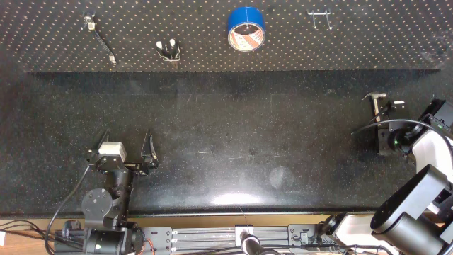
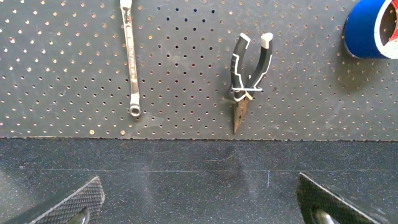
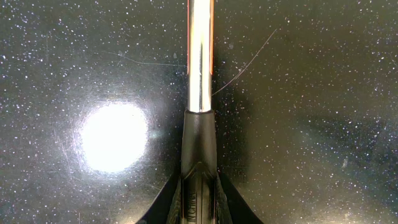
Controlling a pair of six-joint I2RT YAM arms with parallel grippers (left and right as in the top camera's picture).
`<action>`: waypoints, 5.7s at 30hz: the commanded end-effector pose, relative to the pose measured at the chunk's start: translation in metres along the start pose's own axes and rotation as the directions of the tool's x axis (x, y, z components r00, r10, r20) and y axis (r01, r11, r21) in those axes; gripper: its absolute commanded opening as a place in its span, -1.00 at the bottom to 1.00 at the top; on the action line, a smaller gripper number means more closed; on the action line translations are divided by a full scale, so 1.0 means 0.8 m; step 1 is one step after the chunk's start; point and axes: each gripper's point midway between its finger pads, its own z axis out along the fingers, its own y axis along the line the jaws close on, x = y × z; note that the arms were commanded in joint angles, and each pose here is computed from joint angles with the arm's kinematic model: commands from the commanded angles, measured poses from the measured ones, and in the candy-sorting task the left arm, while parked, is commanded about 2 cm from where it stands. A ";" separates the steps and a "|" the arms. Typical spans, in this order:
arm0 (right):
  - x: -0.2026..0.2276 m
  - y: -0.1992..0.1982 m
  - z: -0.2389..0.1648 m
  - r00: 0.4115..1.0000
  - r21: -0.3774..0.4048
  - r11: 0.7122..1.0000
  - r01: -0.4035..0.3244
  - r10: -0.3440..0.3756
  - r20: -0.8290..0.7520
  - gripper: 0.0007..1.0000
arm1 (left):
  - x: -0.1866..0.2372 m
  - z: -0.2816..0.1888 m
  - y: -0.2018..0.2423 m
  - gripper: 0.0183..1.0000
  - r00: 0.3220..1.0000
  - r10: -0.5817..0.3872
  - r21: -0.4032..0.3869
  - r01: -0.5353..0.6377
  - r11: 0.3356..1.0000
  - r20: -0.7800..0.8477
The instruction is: Place Tools Onto Pegboard
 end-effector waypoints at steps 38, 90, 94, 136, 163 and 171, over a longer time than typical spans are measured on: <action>0.003 -0.001 0.007 1.000 -0.004 1.000 0.010 -0.010 -0.007 -0.84 | 0.000 -0.001 -0.001 0.99 1.000 0.012 0.003 -0.012 1.000 0.001; -0.098 0.147 -0.235 0.828 0.110 0.965 0.240 -0.262 0.495 -0.85 | 0.000 -0.001 -0.001 0.99 1.000 0.012 0.003 -0.012 1.000 0.001; -0.122 0.157 -0.270 0.784 0.132 0.956 0.262 -0.291 0.549 -0.85 | 0.000 -0.001 -0.001 0.99 1.000 0.012 0.003 -0.012 1.000 0.001; -0.242 0.239 -0.265 0.776 -0.191 0.967 0.169 -0.011 0.631 -0.85 | 0.000 -0.001 -0.001 0.99 1.000 0.012 0.003 -0.012 1.000 0.001; -0.256 0.256 -0.190 0.857 -0.262 0.957 0.125 0.029 0.515 -0.85 | 0.000 -0.001 -0.001 1.00 1.000 0.012 0.003 -0.012 1.000 0.001; -0.261 0.250 -0.164 0.875 -0.247 0.964 0.103 0.031 0.484 -0.85 | 0.000 -0.001 -0.001 0.99 1.000 0.012 0.003 -0.012 1.000 0.001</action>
